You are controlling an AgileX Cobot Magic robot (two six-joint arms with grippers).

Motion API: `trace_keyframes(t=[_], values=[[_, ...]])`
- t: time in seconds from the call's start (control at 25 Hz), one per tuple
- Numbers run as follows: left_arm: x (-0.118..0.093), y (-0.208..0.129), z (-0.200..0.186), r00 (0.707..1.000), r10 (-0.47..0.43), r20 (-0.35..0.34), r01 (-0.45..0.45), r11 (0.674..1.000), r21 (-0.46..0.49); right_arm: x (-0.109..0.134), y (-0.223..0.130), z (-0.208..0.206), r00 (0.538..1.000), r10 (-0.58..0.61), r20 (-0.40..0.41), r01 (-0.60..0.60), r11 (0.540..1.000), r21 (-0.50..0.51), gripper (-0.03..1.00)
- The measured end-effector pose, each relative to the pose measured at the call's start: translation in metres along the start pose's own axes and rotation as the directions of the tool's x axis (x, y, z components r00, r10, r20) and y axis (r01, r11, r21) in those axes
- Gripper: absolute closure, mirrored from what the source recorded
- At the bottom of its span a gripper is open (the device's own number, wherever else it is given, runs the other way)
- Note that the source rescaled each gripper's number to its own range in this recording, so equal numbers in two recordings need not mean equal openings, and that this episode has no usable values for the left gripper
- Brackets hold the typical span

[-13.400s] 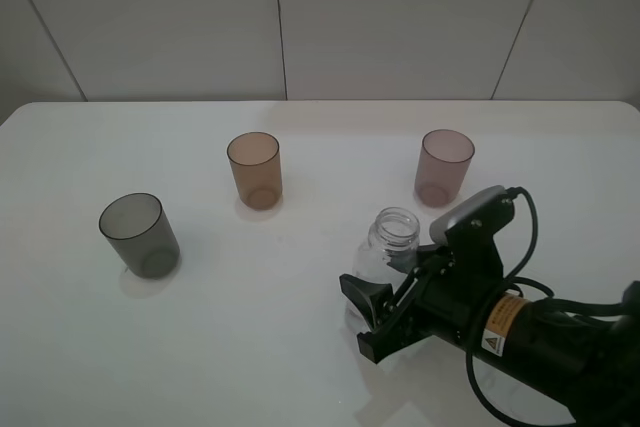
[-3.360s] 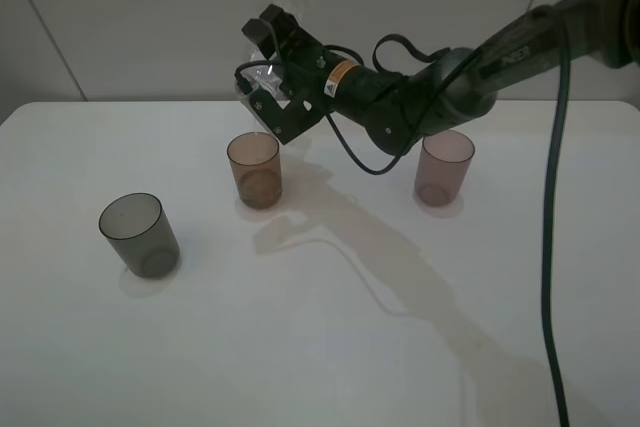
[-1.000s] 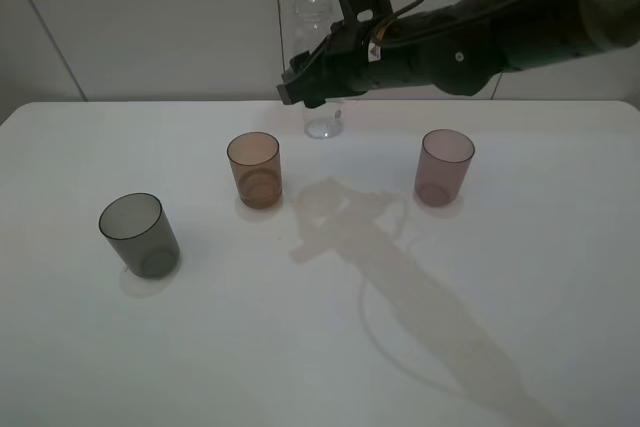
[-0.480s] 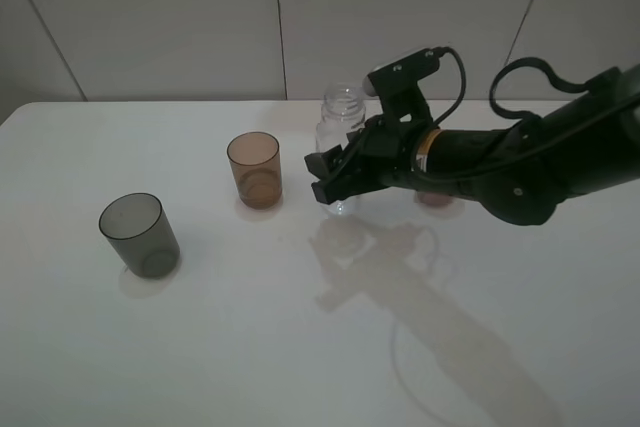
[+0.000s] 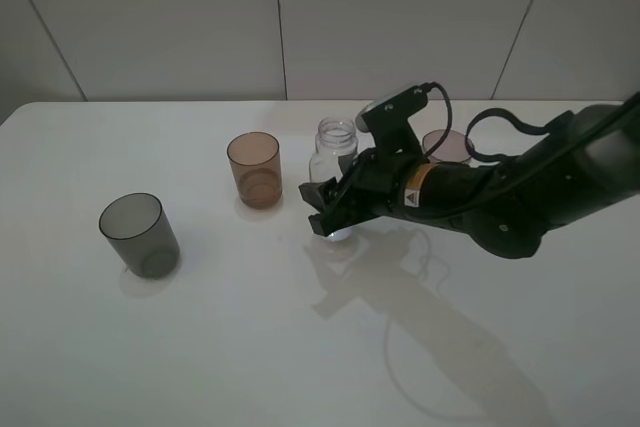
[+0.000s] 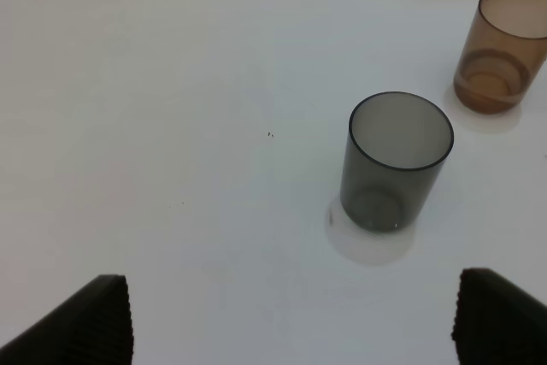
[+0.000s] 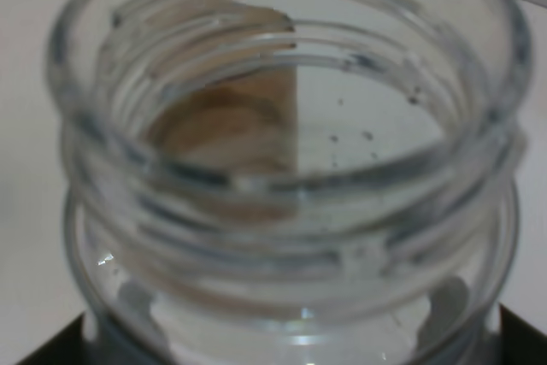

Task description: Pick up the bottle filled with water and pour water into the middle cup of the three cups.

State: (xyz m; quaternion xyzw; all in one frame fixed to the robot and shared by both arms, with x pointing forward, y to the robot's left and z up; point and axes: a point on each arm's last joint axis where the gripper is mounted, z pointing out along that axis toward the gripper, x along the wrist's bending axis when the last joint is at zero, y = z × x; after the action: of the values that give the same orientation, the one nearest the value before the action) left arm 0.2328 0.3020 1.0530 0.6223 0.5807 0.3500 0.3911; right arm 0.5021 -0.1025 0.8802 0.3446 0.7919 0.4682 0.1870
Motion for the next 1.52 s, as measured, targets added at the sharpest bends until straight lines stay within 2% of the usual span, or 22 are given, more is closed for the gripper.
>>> trace_keyframes(t=[0.44,0.48,0.64,0.68,0.76,1.0,1.08,1.2,1.36,1.44,1.52], values=[[0.000,0.000,0.000,1.000,0.000,0.000,0.000,1.000,0.000,0.000,-0.009,0.004,0.995,-0.095,-0.005,0.096,0.995,0.029,0.97],[0.000,0.000,0.000,1.000,0.000,0.000,0.000,1.000,0.000,0.000,-0.009,0.004,0.995,-0.096,-0.005,0.096,0.995,0.029,0.93],[0.000,0.000,0.000,1.000,0.000,0.000,0.000,1.000,0.000,0.000,-0.009,0.004,0.995,-0.096,-0.005,0.096,0.995,0.028,0.31],[0.000,0.000,0.000,1.000,0.000,0.000,0.000,1.000,0.000,0.000,-0.008,0.004,0.995,-0.096,-0.004,0.096,0.995,0.028,0.21],[0.000,0.000,0.000,1.000,0.000,0.000,0.000,1.000,0.000,0.000,-0.006,0.003,0.995,-0.098,-0.003,0.098,0.995,0.018,0.11],[0.000,0.000,0.000,1.000,0.000,0.000,0.000,1.000,0.000,0.001,0.036,-0.022,0.992,-0.122,0.024,0.124,0.986,-0.110,0.06],[0.000,0.000,0.000,1.000,0.000,0.000,0.000,1.000,0.000,0.002,0.055,-0.038,0.990,-0.134,0.041,0.139,0.978,-0.157,0.06],[0.000,0.000,0.000,1.000,0.000,0.000,0.000,1.000,0.000,0.002,0.084,-0.075,0.989,-0.123,0.088,0.136,0.976,-0.168,0.06],[0.000,0.000,0.000,1.000,0.000,0.000,0.000,1.000,0.000,-0.010,0.090,-0.112,0.980,0.096,0.174,-0.086,0.994,-0.063,0.06],[0.000,0.000,0.000,1.000,0.000,0.000,0.000,1.000,0.000,-0.021,0.088,-0.135,0.945,0.227,0.236,-0.233,0.972,0.001,0.06],[0.000,0.000,0.000,1.000,0.000,0.000,0.000,1.000,0.000,-0.032,0.083,-0.159,0.904,0.309,0.295,-0.338,0.940,0.052,0.06]])
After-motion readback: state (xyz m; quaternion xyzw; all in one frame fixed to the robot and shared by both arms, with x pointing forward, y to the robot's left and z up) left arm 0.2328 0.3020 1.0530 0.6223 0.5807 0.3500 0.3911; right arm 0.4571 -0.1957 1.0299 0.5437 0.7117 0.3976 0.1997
